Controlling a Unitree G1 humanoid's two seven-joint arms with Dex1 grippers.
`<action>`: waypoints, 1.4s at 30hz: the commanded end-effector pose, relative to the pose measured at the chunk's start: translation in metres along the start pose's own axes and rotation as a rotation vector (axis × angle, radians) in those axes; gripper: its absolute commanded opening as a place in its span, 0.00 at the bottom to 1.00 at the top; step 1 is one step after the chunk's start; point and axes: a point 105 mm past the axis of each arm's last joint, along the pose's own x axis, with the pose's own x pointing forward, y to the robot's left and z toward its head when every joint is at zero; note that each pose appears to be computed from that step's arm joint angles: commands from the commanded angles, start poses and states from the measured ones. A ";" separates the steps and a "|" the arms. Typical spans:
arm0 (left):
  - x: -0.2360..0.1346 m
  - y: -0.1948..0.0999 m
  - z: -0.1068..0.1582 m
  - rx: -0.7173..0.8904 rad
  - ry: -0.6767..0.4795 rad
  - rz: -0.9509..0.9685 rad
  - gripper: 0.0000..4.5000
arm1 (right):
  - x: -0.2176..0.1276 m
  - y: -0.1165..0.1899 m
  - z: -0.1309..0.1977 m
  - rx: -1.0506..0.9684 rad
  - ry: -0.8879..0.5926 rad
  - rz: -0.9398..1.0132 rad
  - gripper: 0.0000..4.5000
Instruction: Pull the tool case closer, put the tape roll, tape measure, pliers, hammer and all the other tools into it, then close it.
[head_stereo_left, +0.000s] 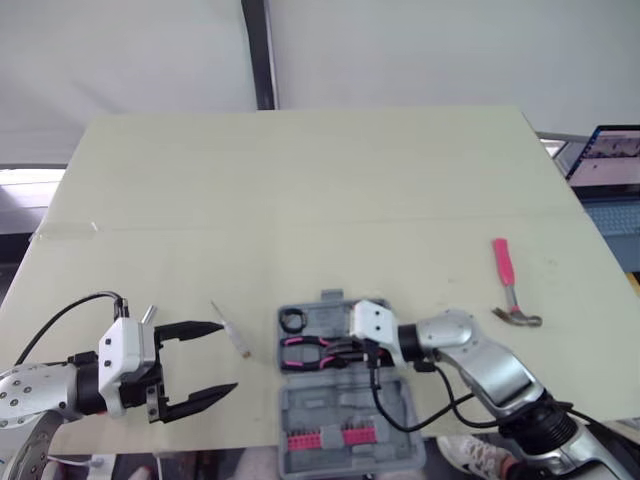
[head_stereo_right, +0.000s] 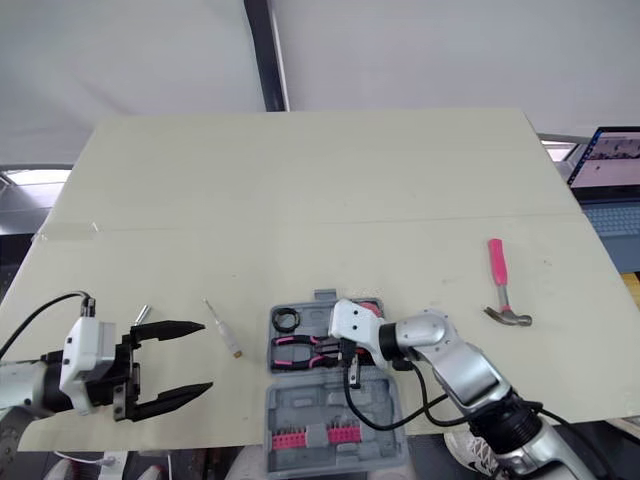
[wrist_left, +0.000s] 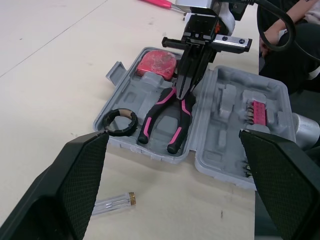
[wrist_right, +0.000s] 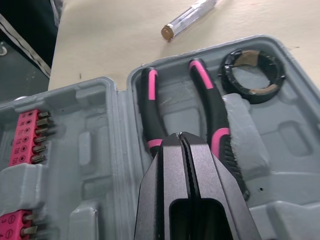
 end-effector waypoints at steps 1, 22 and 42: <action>-0.001 -0.001 0.009 0.037 -0.010 -0.008 1.00 | 0.002 0.004 0.002 -0.015 -0.018 0.017 0.01; 0.002 -0.003 0.009 0.036 -0.012 -0.029 1.00 | 0.005 0.004 -0.030 0.079 0.089 0.006 0.01; 0.007 -0.006 0.008 0.029 -0.023 -0.036 1.00 | 0.001 -0.006 0.011 0.060 -0.067 -0.005 0.01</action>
